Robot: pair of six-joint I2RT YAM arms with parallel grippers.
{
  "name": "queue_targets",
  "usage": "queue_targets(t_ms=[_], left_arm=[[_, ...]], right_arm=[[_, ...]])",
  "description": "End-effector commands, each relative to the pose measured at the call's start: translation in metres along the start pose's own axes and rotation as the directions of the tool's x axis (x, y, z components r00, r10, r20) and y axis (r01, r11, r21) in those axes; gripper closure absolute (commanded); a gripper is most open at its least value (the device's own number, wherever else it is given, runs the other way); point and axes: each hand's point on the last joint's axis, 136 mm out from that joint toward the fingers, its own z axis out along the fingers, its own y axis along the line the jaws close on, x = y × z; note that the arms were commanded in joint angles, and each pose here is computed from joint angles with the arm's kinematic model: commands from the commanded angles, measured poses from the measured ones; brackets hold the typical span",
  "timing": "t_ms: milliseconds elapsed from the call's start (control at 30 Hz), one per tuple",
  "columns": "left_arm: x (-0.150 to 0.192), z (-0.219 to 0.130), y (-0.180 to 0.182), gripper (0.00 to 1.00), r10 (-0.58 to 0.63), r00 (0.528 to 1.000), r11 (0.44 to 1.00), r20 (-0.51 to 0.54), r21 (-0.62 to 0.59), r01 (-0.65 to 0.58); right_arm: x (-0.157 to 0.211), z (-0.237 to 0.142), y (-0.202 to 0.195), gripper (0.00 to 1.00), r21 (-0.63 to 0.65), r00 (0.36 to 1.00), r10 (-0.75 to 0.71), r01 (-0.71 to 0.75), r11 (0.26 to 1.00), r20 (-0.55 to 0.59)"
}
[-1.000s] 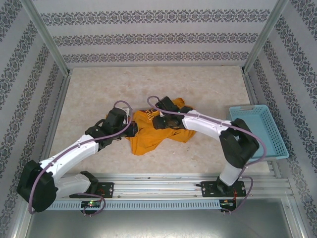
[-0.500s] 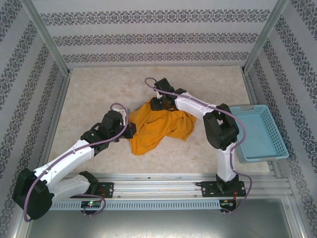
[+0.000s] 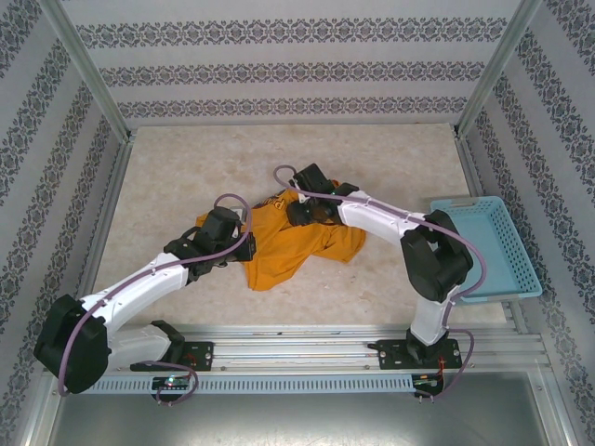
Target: Fold the inside-out t-shirt
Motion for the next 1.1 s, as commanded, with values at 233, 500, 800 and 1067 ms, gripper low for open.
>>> queue_targets(t_ms=[233,500,800,1067], left_arm=[[-0.011,-0.009,-0.009,0.95,0.005,0.999,1.0,0.04,0.028,-0.006],[-0.01,-0.007,-0.012,0.95,0.007,0.999,0.999,0.037,0.052,-0.009],[-0.009,-0.004,-0.005,0.95,0.008,1.0,1.0,0.029,0.015,-0.008],[-0.015,-0.003,0.013,0.98,0.004,0.999,0.996,0.044,-0.089,0.0]], right_arm=[[-0.016,0.029,-0.053,0.53,0.231,0.999,0.024,-0.03,0.973,0.028],[-0.029,0.047,-0.056,0.49,0.236,0.999,0.033,-0.036,0.971,0.019],[-0.045,0.036,-0.047,0.9,0.222,0.998,0.02,-0.034,0.974,0.067],[-0.041,-0.003,-0.023,1.0,0.145,0.995,0.005,-0.019,0.989,0.098]])
